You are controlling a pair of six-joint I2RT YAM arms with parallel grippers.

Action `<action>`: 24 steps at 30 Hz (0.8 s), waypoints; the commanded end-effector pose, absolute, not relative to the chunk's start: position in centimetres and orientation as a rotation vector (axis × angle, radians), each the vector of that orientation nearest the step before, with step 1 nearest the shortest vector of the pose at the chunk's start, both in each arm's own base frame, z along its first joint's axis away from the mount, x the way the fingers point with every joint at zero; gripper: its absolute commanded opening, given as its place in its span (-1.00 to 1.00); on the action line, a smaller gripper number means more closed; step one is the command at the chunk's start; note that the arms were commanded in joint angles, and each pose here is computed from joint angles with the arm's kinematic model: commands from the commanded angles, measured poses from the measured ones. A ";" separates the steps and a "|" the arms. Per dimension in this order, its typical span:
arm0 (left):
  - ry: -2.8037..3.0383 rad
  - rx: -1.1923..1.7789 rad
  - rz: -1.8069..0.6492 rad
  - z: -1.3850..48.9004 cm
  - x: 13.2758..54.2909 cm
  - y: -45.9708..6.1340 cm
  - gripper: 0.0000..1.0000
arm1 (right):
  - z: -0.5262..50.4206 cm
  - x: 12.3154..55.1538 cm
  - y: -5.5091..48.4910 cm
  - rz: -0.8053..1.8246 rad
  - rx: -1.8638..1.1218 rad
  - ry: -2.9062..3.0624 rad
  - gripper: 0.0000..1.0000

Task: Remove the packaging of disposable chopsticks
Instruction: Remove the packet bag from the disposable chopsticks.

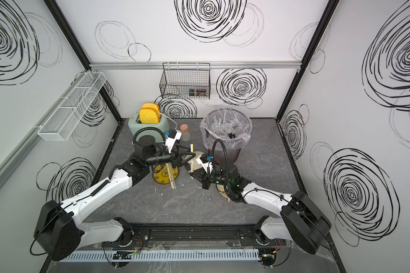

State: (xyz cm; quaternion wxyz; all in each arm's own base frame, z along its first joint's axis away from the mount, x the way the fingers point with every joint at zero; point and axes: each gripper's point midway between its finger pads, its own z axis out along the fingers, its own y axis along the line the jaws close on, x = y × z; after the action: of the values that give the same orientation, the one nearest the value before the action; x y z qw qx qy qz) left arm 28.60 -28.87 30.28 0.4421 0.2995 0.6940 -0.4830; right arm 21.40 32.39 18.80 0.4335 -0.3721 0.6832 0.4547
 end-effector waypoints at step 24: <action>1.702 0.843 -1.168 31.4 29.9 -28.9 -0.17 | 20.2 21.4 32.8 1.138 -0.937 1.651 -1.00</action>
State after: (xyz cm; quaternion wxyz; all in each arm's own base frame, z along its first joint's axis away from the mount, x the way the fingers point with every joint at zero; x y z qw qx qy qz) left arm 29.81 -28.94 31.47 0.4370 0.3284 0.6922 -0.4712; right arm 21.38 32.38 18.68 0.4315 -0.3718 0.6851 0.4541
